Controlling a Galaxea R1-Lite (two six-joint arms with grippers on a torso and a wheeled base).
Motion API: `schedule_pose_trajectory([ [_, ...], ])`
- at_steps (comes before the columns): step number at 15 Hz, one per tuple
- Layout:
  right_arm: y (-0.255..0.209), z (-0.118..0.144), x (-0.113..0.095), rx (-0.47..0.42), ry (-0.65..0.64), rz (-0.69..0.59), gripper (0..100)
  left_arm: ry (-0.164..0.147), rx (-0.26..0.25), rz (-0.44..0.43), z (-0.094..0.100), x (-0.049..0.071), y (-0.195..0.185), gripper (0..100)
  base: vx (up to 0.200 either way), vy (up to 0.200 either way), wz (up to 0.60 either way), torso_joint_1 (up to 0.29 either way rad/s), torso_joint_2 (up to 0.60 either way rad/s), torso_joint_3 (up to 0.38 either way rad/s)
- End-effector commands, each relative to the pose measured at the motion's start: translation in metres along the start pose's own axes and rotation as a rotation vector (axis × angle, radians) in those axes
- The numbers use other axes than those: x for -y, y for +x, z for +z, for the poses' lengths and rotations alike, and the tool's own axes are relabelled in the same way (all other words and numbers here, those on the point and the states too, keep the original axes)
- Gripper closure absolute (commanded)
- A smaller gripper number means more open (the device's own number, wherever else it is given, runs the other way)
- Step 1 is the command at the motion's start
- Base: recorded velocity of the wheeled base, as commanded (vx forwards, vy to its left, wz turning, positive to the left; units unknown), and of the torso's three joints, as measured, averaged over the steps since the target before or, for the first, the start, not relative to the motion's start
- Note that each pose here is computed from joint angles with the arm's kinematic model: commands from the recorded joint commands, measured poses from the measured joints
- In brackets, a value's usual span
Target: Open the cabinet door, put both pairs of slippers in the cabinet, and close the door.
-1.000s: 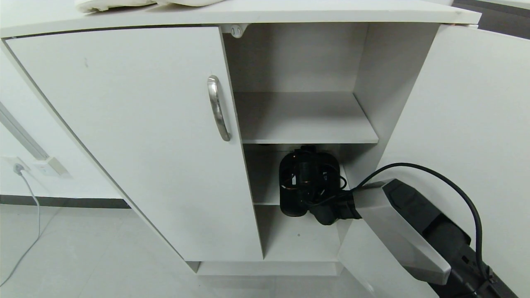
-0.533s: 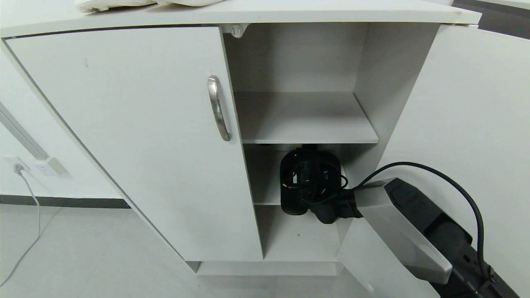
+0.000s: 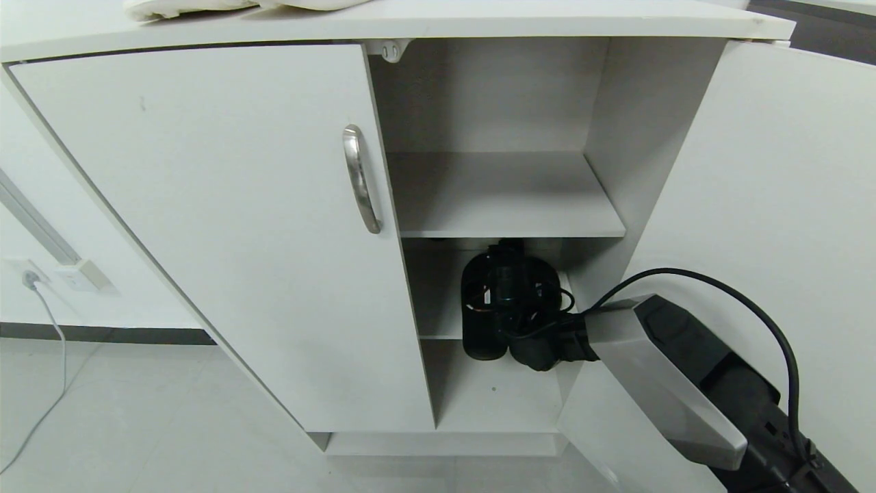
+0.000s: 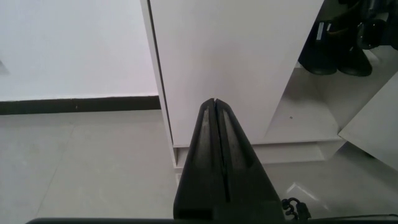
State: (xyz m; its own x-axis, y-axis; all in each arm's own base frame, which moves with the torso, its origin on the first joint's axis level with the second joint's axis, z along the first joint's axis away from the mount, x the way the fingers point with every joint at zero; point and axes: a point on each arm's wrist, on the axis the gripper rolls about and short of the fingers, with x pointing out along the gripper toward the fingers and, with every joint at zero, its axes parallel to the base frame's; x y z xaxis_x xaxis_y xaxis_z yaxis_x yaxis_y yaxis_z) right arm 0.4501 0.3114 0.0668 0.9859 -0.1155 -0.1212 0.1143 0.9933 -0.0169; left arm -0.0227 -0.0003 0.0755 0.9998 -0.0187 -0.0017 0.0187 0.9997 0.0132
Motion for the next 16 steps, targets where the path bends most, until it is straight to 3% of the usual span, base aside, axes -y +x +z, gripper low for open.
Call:
schedule_pose_trajectory([
  [1,-0.002,0.004,-0.001,0.009,0.005,-0.021,0,0.001,0.0,0.0,0.0,0.0,0.0,100,0.0,0.0,0.0,0.0,0.0,0.0],
  [4,-0.013,0.013,0.001,0.012,0.004,-0.038,0,0.001,0.0,0.0,0.0,0.0,0.0,100,0.0,0.0,0.0,0.0,0.0,0.0],
  [12,-0.03,-0.003,0.008,-0.011,-0.016,-0.024,0,0.001,-0.001,0.0,0.0,0.0,0.0,100,0.0,0.0,0.0,0.0,0.0,0.0],
  [16,-0.074,0.011,0.008,0.013,0.002,0.039,0,-0.002,0.0,0.0,0.0,0.0,0.0,100,0.0,0.0,0.0,0.0,0.0,0.0],
])
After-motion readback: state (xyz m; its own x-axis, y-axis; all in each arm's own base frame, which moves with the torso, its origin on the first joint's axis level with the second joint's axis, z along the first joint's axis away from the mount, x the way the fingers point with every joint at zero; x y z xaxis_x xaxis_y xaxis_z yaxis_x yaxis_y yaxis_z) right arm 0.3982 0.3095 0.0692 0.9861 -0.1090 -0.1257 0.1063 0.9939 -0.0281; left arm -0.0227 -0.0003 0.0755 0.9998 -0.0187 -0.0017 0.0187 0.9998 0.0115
